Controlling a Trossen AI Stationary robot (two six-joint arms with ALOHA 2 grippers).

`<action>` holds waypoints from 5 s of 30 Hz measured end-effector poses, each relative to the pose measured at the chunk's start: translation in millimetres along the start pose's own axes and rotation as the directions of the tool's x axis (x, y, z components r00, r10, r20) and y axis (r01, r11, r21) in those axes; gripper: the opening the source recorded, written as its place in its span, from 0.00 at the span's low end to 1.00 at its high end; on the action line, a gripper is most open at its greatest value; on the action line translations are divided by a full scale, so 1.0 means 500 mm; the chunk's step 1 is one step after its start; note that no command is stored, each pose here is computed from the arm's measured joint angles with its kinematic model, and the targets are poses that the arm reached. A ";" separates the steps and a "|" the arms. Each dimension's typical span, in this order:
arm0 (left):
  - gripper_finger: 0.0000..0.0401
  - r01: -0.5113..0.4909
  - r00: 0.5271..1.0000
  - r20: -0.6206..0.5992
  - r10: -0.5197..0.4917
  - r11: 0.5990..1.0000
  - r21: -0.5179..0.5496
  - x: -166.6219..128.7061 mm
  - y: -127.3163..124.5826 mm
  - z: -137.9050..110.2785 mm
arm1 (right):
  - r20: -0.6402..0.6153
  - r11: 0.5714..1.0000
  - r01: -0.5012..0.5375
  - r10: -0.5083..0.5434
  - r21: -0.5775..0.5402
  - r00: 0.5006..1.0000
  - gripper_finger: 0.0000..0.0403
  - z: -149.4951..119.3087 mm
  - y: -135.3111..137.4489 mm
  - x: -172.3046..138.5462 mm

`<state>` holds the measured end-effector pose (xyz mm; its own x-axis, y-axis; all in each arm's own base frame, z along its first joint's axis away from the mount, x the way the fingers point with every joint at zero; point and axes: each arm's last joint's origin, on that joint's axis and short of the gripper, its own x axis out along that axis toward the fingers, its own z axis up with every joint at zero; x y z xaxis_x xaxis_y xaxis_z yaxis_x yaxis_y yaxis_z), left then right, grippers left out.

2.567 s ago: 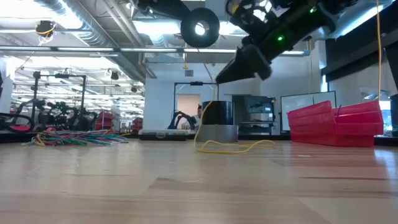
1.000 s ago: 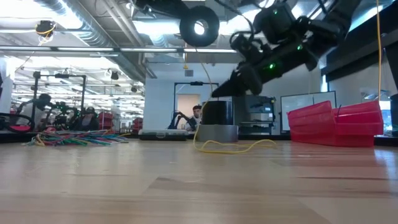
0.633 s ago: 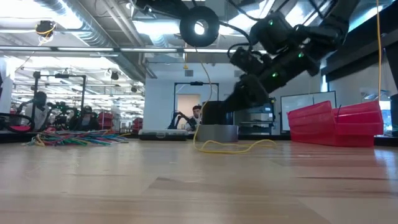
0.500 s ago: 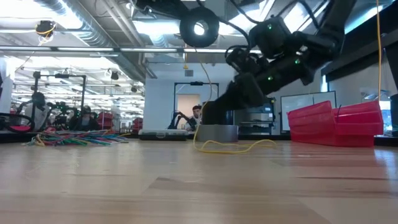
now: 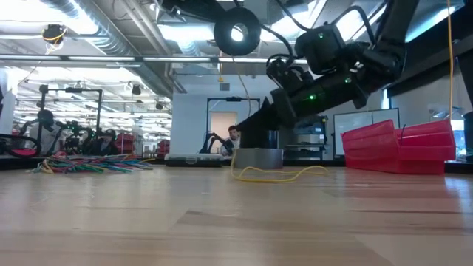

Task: Coil cords
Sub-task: Coil the yellow wire into the black spool

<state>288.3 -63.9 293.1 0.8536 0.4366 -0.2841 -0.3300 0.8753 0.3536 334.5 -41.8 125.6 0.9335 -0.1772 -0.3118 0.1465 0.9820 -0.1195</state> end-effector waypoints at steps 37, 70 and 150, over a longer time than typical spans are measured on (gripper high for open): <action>0.00 -0.075 0.990 -0.120 0.076 0.997 0.011 0.047 0.030 -0.034 | -0.002 0.993 -0.100 0.100 0.067 0.995 0.02 0.173 0.038 -0.193; 0.00 -0.026 1.000 0.000 0.026 0.995 -0.098 0.120 0.019 -0.034 | 0.308 0.959 -0.187 0.116 0.212 0.944 0.02 0.179 0.096 -0.123; 0.00 0.024 1.000 -0.003 -0.024 1.000 -0.004 0.042 0.012 -0.005 | -0.046 0.987 -0.067 0.061 -0.148 0.997 0.39 -0.024 0.027 0.002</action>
<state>303.2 -49.2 287.0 0.8601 0.4160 -0.2953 -0.3108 0.8863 0.3432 333.7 -29.7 112.4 0.9246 -0.1203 -0.3614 0.0340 0.9711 -0.2364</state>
